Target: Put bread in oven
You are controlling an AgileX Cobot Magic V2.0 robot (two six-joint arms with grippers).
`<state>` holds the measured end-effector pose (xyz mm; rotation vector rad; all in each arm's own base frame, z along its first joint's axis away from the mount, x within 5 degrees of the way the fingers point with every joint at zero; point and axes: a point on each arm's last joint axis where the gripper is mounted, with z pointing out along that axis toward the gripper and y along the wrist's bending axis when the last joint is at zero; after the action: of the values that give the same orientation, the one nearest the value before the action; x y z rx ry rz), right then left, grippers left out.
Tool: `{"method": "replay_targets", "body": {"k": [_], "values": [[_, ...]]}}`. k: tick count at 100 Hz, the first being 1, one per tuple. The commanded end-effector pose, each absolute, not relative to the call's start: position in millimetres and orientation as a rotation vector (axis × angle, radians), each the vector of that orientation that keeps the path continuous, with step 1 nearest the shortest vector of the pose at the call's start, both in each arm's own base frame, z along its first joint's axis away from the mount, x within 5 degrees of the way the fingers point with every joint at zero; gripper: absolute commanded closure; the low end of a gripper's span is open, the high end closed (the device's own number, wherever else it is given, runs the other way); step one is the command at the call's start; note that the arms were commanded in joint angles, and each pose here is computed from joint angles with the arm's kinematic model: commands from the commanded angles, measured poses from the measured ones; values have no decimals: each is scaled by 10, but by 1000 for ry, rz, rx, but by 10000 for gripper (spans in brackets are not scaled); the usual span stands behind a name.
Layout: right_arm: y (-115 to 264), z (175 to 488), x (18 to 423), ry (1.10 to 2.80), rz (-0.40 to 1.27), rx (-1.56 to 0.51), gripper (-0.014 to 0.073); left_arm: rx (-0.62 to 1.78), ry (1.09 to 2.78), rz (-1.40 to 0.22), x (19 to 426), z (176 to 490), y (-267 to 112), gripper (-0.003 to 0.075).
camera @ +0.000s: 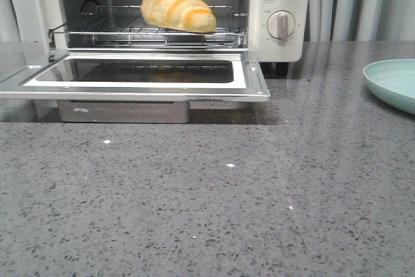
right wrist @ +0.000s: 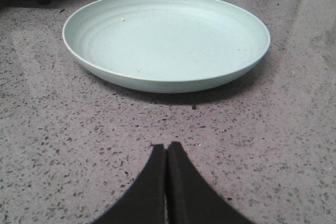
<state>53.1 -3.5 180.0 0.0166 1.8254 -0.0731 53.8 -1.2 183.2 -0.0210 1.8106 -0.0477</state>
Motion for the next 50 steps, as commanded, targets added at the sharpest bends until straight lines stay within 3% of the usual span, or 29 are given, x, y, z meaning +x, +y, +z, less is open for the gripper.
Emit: {"method": "replay_targets", "body": {"k": [1,50], "values": [[-37,1740,530,1814,-82,9,670,-21,1737,-65,539,1836,-17,741],[-37,1740,530,1814,-82,9,670,-17,1737,-62,539,1836,-17,741]]}}
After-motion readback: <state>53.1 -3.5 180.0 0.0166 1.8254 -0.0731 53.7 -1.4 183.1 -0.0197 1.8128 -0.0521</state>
